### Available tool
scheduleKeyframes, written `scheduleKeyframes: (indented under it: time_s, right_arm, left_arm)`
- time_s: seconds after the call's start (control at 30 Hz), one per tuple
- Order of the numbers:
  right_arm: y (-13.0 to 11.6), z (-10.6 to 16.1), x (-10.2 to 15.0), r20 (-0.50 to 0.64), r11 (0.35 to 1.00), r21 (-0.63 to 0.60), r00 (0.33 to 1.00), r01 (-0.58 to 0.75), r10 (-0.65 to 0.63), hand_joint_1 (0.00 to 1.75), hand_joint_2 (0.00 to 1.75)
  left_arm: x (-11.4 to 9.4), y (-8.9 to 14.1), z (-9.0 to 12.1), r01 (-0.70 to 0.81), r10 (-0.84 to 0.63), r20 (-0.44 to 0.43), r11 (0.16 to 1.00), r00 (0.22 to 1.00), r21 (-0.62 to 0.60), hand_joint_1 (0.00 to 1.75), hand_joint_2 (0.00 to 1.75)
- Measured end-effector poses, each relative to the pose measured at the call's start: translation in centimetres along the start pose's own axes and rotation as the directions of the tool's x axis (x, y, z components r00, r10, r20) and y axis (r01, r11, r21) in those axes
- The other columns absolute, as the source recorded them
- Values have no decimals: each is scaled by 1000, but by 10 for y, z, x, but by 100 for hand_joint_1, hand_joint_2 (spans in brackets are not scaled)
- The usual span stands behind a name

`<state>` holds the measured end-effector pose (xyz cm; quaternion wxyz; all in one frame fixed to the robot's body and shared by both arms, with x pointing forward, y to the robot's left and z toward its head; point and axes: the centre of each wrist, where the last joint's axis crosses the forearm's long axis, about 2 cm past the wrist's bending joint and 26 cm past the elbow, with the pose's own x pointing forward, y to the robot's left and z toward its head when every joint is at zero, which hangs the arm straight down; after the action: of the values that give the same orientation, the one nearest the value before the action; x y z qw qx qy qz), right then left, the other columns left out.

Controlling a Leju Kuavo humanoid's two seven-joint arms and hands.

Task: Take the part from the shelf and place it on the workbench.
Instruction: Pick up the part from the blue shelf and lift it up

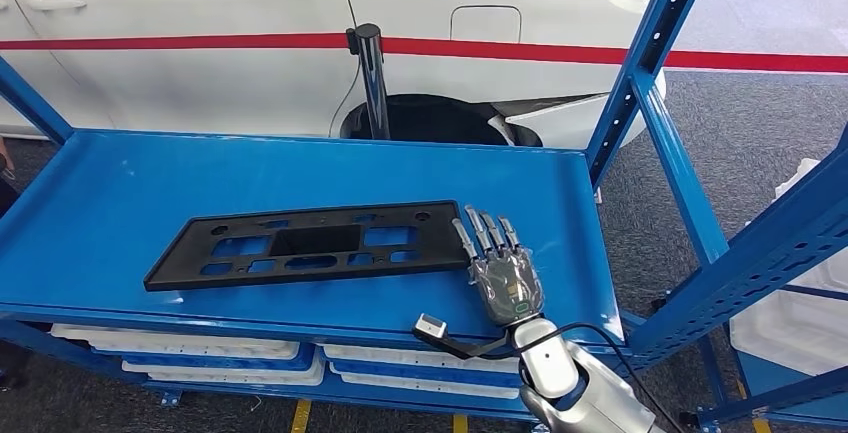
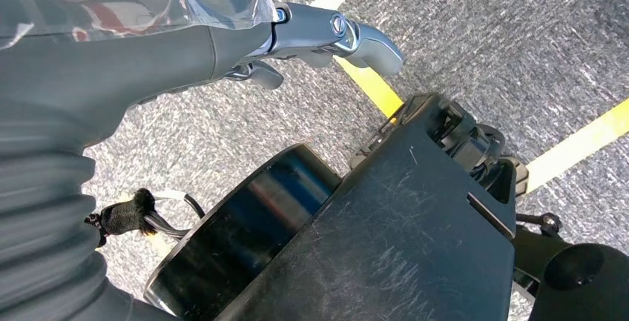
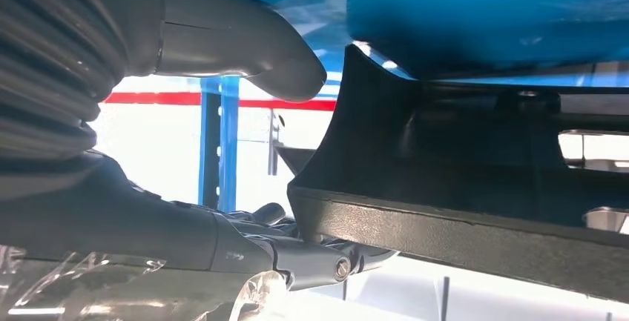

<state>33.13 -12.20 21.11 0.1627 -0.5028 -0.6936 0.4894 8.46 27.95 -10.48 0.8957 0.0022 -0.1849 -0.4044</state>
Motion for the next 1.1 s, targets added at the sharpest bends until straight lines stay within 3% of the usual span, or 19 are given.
scheduleKeyframes:
  time_s: [0.43, 0.97, 1.1]
  right_arm:
    - [4, 12, 11, 101, 994, -47, 989, -99, 103, 0, 175]
    - [-33, 26, 39, 244, 990, -107, 963, -92, 116, 0, 175]
    - [-37, 29, 41, 268, 989, -125, 957, -79, 110, 0, 175]
  left_arm:
    - [-1, -1, 0, -18, 18, -5, 1000, 1000, 9, 0, 175]
    - [-2, -1, 0, -42, 42, -10, 999, 999, 20, 0, 175]
    - [-3, -3, 1, -44, 44, 1, 999, 999, 19, 0, 0]
